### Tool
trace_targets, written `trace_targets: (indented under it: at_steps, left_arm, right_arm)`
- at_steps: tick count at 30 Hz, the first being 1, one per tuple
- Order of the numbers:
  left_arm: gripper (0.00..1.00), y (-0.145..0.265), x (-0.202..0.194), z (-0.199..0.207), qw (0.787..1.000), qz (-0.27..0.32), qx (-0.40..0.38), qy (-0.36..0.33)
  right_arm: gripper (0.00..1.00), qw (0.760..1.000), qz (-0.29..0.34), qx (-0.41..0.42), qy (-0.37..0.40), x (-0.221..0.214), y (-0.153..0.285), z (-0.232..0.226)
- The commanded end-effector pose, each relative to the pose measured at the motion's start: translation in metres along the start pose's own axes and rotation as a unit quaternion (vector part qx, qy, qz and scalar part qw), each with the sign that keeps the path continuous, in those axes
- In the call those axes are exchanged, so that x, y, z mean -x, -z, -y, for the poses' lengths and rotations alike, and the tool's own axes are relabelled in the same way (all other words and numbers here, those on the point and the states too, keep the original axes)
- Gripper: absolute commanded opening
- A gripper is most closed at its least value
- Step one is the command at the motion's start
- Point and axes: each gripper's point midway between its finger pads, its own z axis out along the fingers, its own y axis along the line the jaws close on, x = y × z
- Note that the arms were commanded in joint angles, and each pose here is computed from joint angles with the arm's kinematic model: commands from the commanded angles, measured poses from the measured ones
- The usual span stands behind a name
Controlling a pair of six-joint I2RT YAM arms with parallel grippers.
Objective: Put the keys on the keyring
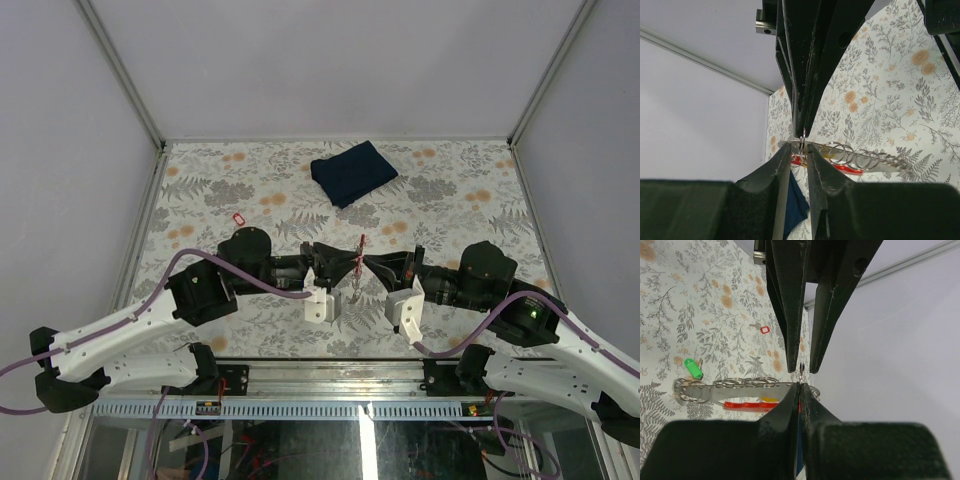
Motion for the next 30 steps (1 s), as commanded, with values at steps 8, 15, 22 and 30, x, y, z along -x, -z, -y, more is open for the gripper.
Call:
trace_targets:
  at_steps: [8,15,22,30]
  left_arm:
    - [0.17,0.0,0.0059,-0.0107,1.0,-0.009,0.012,-0.019]
    - [0.16,-0.0013,0.0084,-0.0106,1.0,-0.007,0.011,-0.018]
    - [0.06,-0.0011,0.0114,-0.0118,1.0,-0.003,0.012,-0.013]
    - [0.0,0.0015,0.015,-0.0109,1.0,0.003,0.014,-0.001]
  right_arm:
    - [0.0,0.998,0.039,-0.038,0.027,0.0222,0.0033,0.0229]
    - [0.0,0.999,0.037,-0.031,0.025,0.0202,0.0018,0.019]
    - [0.0,0.999,0.039,-0.024,0.024,0.0207,-0.0001,0.0167]
    - [0.07,0.997,0.062,-0.035,0.011,0.0296,0.0013,0.0195]
